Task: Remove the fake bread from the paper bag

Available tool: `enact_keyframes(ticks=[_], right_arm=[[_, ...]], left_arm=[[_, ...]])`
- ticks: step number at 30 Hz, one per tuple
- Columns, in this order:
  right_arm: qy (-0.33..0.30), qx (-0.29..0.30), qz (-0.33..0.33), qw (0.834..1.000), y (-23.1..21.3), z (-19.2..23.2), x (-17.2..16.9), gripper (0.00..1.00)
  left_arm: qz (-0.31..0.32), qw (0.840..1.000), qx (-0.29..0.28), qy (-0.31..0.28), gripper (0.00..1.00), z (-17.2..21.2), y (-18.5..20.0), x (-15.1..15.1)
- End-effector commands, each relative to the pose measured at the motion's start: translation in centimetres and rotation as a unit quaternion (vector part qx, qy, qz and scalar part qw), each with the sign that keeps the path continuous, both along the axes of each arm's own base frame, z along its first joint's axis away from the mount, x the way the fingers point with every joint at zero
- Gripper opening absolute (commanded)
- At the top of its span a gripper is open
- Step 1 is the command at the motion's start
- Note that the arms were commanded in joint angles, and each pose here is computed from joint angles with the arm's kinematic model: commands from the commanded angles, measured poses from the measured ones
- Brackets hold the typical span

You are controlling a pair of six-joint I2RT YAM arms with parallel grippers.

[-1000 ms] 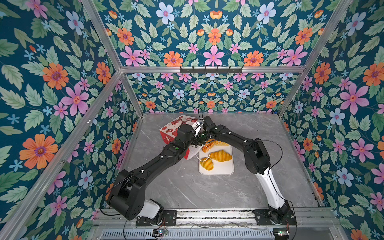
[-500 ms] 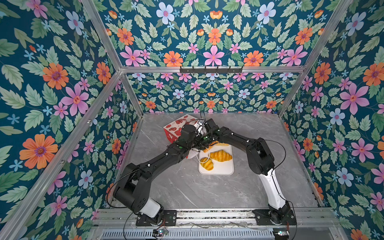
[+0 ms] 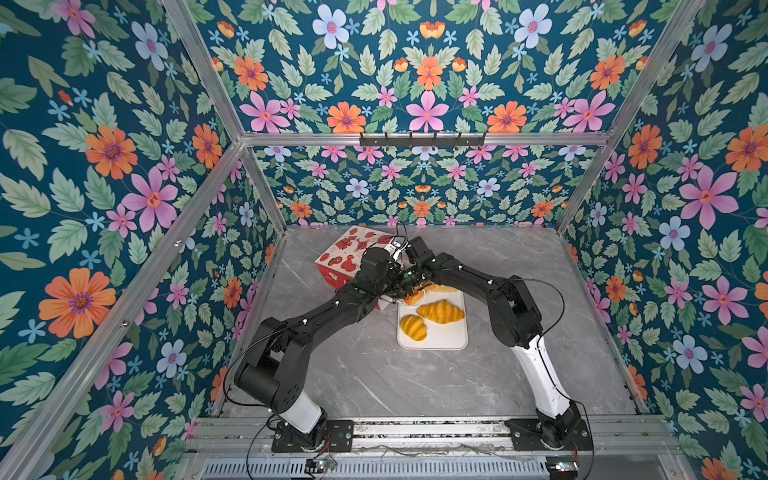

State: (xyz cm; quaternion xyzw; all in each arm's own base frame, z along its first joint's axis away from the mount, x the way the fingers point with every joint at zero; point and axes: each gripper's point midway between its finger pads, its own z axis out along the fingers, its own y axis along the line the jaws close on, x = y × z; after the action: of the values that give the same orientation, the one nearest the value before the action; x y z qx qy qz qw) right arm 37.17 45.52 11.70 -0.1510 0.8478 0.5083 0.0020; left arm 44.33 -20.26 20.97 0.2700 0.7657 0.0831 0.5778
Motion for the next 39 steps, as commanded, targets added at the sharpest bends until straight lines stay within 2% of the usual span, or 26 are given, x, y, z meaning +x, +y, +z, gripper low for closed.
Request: enact_keyframes(ticks=[1, 10, 19, 30, 35, 39], right_arm=[[-0.005, 0.007, 0.009, 1.000, -0.3, 0.8, -0.5, 0.39], [-0.020, -0.010, -0.015, 1.000, -3.7, 0.9, -1.8, 0.39], [-0.045, -0.016, -0.034, 0.998, -5.0, 1.9, -2.2, 0.38], [-0.029, 0.039, -0.009, 0.999, -3.2, 4.2, -2.4, 0.38], [-0.025, 0.054, 0.010, 0.998, -2.4, 5.4, -3.1, 0.38], [-0.005, 0.078, 0.022, 0.997, -1.7, 5.9, -3.3, 0.38]], left_arm=[[0.006, 1.000, -0.016, -0.012, 0.00, 0.9, 0.5, 0.2], [0.008, 0.999, -0.032, -0.018, 0.00, 1.4, 1.6, -0.2], [-0.004, 0.999, -0.032, -0.011, 0.00, 1.4, 1.7, -1.2], [0.012, 0.998, 0.038, 0.041, 0.00, 2.7, 1.4, 0.5], [-0.002, 0.996, 0.067, 0.064, 0.00, 2.8, 0.0, 1.7], [-0.014, 0.989, 0.115, 0.090, 0.00, 2.2, -1.1, 2.4]])
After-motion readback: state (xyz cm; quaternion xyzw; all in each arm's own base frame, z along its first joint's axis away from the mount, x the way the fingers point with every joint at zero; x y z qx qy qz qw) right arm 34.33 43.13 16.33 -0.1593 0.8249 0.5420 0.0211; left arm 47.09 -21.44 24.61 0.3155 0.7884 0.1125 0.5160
